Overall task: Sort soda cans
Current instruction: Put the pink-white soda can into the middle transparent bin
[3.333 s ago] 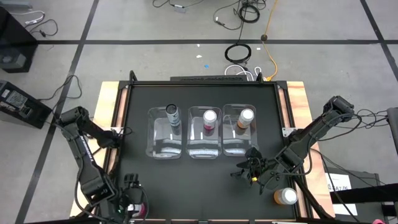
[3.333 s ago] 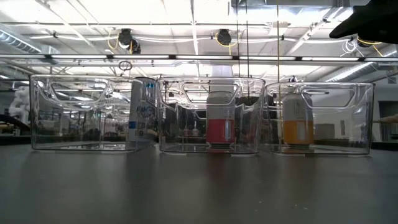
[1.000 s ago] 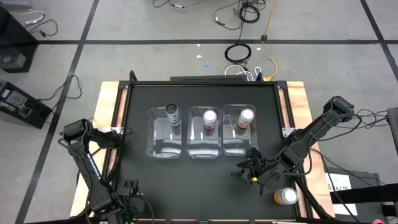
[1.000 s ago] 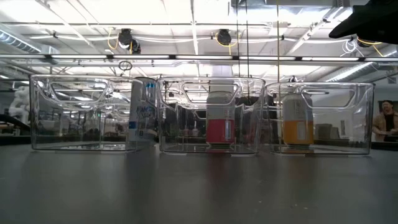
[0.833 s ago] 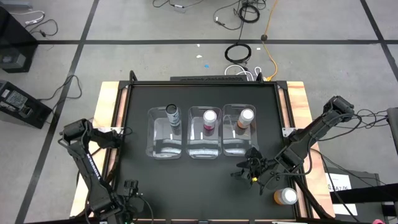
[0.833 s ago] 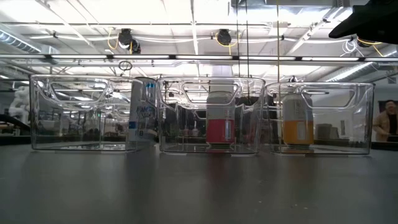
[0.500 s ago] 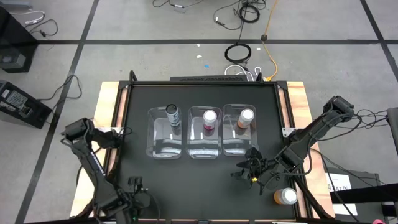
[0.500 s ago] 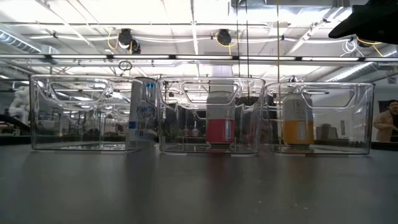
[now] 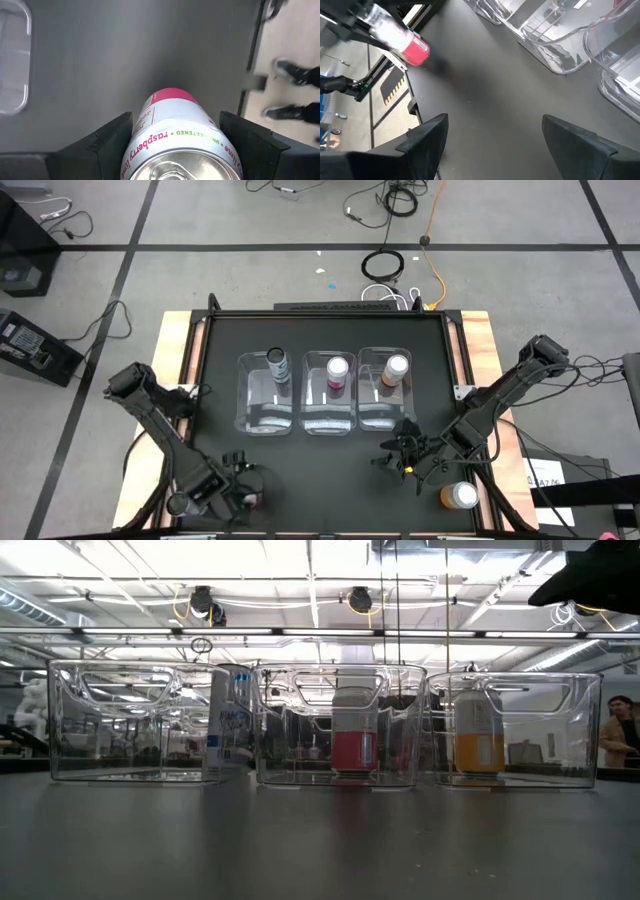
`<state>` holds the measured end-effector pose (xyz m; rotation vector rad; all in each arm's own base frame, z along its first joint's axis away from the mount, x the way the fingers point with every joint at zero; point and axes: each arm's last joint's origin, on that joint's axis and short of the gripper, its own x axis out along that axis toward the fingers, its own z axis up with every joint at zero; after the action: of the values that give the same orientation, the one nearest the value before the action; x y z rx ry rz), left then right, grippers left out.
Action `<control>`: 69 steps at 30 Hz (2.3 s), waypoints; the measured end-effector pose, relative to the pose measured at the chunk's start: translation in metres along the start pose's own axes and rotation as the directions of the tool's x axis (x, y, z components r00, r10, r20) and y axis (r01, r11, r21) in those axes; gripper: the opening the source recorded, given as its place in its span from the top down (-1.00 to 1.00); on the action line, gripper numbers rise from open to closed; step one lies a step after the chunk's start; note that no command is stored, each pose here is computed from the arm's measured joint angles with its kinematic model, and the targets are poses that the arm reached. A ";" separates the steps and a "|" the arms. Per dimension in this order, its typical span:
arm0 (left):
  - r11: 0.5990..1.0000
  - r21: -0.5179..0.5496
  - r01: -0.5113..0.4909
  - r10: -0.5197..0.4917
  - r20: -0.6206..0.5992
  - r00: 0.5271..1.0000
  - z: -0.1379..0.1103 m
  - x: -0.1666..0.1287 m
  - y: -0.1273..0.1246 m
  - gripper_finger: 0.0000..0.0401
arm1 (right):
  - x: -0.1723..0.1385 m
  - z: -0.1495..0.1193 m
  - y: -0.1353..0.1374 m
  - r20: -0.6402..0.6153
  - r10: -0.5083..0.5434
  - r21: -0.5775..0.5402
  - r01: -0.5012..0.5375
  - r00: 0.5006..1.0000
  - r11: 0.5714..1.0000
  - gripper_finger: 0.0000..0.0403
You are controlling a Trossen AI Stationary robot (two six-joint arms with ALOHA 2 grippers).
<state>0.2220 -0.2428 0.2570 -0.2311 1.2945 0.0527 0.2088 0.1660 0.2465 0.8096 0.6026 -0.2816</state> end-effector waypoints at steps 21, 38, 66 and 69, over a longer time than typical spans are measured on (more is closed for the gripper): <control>0.989 -0.113 0.101 -0.069 0.257 0.964 0.136 -0.071 0.078 -0.43 | 0.037 -0.072 0.004 -0.162 -0.007 -0.041 0.000 0.987 0.999 -0.55; 0.997 -0.078 -0.014 0.042 0.363 0.931 0.209 -0.083 0.230 -0.43 | 0.045 -0.082 0.007 -0.097 0.021 -0.002 -0.021 0.995 1.000 -0.55; 0.973 0.208 -0.098 0.092 0.039 0.995 0.234 0.025 0.285 -0.50 | 0.051 -0.071 0.004 0.013 -0.017 0.096 0.016 1.000 0.995 -0.55; 0.968 0.229 -0.105 0.094 0.056 0.994 0.238 0.030 0.287 -0.51 | 0.051 -0.071 0.004 0.012 -0.016 0.112 0.015 1.000 0.994 -0.55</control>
<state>0.4069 0.0823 0.2478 0.0352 1.2549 -0.0081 0.2233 0.2213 0.1802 0.9104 0.5852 -0.3370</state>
